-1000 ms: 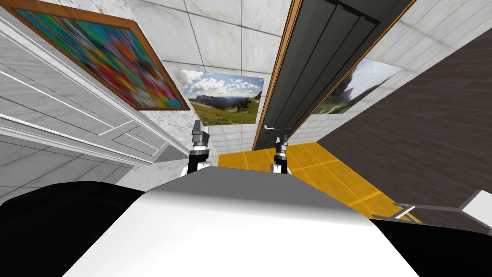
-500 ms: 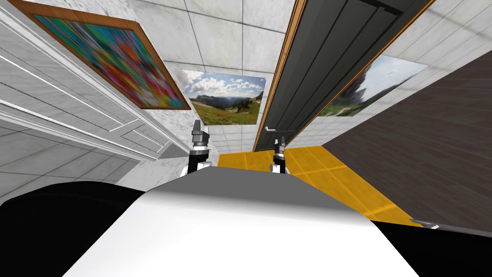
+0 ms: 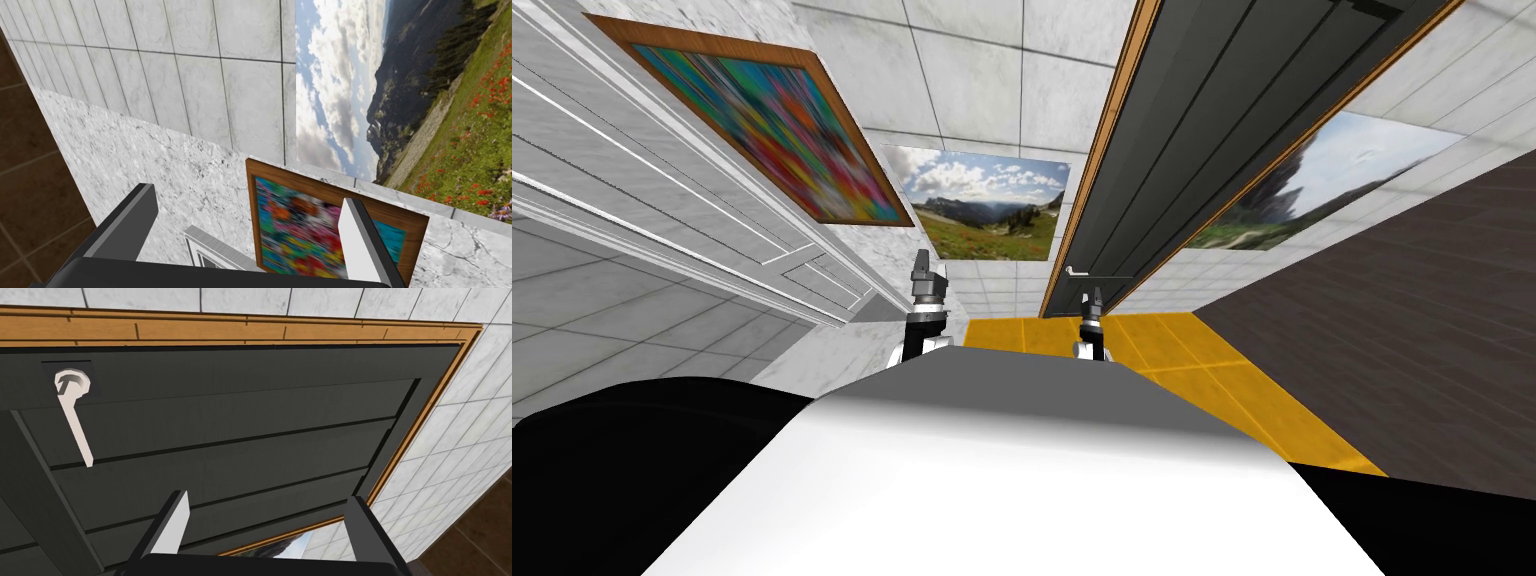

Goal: Pull the door open

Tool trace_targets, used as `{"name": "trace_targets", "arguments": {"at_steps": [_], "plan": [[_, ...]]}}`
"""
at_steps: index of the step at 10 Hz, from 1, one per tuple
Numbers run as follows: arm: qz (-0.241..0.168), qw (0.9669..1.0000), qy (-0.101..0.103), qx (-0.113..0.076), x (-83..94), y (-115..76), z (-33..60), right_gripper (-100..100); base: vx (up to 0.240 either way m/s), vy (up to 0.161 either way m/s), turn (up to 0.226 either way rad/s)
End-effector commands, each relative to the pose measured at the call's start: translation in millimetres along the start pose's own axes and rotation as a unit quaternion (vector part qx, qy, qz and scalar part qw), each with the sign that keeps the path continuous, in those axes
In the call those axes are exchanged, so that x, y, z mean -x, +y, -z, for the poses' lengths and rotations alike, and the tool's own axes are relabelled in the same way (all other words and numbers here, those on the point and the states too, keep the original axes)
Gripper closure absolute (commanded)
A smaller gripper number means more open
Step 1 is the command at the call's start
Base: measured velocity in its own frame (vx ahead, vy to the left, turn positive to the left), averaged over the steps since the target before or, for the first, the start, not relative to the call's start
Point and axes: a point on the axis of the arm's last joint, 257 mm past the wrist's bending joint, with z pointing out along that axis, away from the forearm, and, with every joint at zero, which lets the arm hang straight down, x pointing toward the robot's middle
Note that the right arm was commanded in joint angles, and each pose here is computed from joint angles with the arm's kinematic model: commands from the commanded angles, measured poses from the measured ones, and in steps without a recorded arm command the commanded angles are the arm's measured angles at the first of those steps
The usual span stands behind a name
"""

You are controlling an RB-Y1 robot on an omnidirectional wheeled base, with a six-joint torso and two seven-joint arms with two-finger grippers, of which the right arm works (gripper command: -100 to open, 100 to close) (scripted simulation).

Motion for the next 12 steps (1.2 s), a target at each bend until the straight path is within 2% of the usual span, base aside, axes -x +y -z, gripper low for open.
{"name": "trace_targets", "arguments": {"at_steps": [1, 2, 4, 7, 12], "plan": [[0.001, 0.9999, -0.002, -0.015, 1.9, -14.6, 2.2, -100, 0.038, -0.058, 0.082], [0.001, 0.9999, -0.002, -0.015, 1.9, -14.6, 2.2, -100, 0.038, -0.047, 0.055], [0.001, 0.9996, -0.004, -0.029, 5.3, -30.4, 3.1, -100, 0.049, -0.069, 0.116], [0.001, 0.9985, -0.007, -0.054, 10.0, -53.8, 9.3, -100, 0.028, -0.076, 0.12], [0.002, 0.9965, -0.012, -0.083, 15.9, -80.6, 16.7, -100, 0.032, -0.081, 0.096]]}}
